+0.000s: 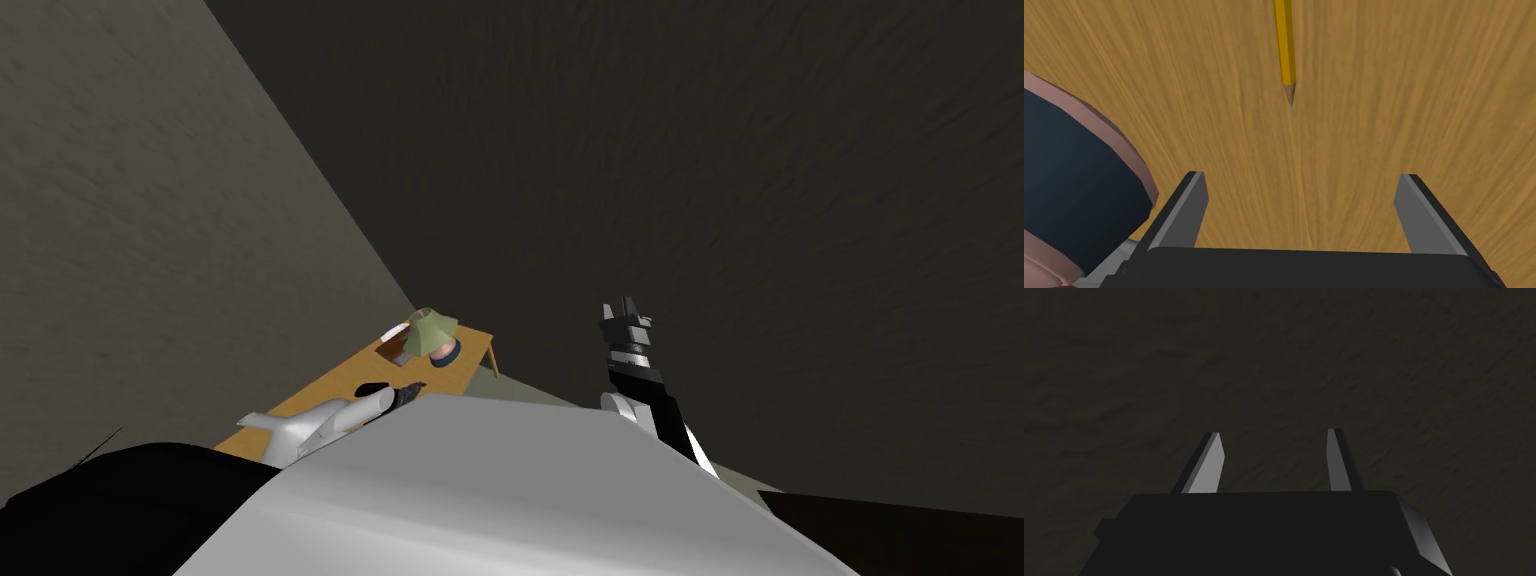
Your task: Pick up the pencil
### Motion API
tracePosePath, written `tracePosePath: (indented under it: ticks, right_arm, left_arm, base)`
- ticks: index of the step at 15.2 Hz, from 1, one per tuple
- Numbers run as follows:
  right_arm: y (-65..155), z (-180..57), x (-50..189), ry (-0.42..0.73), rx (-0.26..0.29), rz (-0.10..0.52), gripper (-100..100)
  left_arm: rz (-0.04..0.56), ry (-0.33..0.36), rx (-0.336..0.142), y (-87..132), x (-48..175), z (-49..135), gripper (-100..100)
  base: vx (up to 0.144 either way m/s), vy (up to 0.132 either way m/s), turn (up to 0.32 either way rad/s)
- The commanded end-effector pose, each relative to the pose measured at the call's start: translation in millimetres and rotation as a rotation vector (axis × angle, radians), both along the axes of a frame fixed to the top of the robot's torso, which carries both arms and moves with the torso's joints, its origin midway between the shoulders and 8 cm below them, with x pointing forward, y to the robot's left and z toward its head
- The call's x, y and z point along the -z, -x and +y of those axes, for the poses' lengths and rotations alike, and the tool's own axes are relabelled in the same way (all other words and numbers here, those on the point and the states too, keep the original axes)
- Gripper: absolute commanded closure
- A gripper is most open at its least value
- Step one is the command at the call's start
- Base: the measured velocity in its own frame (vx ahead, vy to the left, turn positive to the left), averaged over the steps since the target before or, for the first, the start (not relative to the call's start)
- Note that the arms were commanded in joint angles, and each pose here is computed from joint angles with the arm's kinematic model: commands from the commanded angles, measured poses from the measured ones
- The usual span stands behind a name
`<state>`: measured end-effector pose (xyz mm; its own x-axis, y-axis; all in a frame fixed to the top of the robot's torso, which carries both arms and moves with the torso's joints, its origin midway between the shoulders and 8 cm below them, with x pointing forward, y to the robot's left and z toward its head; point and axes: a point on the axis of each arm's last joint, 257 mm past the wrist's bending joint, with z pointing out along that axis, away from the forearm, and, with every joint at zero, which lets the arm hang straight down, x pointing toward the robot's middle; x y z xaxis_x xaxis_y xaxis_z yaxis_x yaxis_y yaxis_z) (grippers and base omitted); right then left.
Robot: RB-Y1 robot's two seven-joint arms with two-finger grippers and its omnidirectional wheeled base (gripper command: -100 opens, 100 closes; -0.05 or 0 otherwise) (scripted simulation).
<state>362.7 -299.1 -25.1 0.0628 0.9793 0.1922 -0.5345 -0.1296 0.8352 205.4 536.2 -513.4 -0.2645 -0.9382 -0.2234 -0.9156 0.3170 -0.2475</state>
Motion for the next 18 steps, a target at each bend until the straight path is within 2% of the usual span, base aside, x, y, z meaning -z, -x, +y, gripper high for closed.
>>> tracePosePath:
  ticks: [1,2,3,4,7,12,14,15,18]
  right_arm:
    - [0.0,0.0,0.0,0.000,0.000,0.000,0]
    - [0.0,0.0,0.0,0.000,0.000,0.000,0]
    - [0.0,0.0,0.0,0.000,0.000,0.000,0]
    - [0.0,0.0,0.0,0.000,0.000,0.000,0]
    - [0.0,0.0,0.0,0.000,0.000,0.000,0]
    - [0.0,0.0,0.0,0.000,0.000,0.000,0]
    - [0.0,0.0,0.0,0.000,0.000,0.000,0]
    - [0.0,0.0,0.0,0.000,0.000,0.000,0]
    - [0.0,0.0,0.0,0.000,0.000,0.000,0]
  left_arm:
    - [0.052,0.026,0.004,18.2,3.8,1.1,-100]
    - [0.052,0.026,0.004,18.2,3.8,1.1,-100]
    - [0.090,0.049,0.003,31.4,7.5,3.4,-100]
    - [0.098,0.055,0.004,33.4,8.0,2.1,-100]
    - [0.164,0.107,0.002,57.9,13.0,3.4,-100]
    - [0.233,0.175,0.003,83.0,15.9,-2.1,-100]
    - [0.273,0.228,0.003,100.0,16.5,-6.6,-100]
    - [0.275,0.230,0.004,100.6,16.5,-7.1,-100]
    - [0.314,0.294,0.004,118.1,15.9,-14.5,-100]
  base:
    - [0.077,-0.002,-0.074]
    - [0.052,-0.003,-0.028]
    - [0.051,-0.004,-0.062]
    - [0.052,-0.003,-0.066]
    - [0.063,0.001,-0.069]
    - [0.071,-0.005,-0.064]
    - [0.066,-0.006,-0.075]
    - [0.069,0.005,-0.057]
    - [0.066,0.009,-0.063]
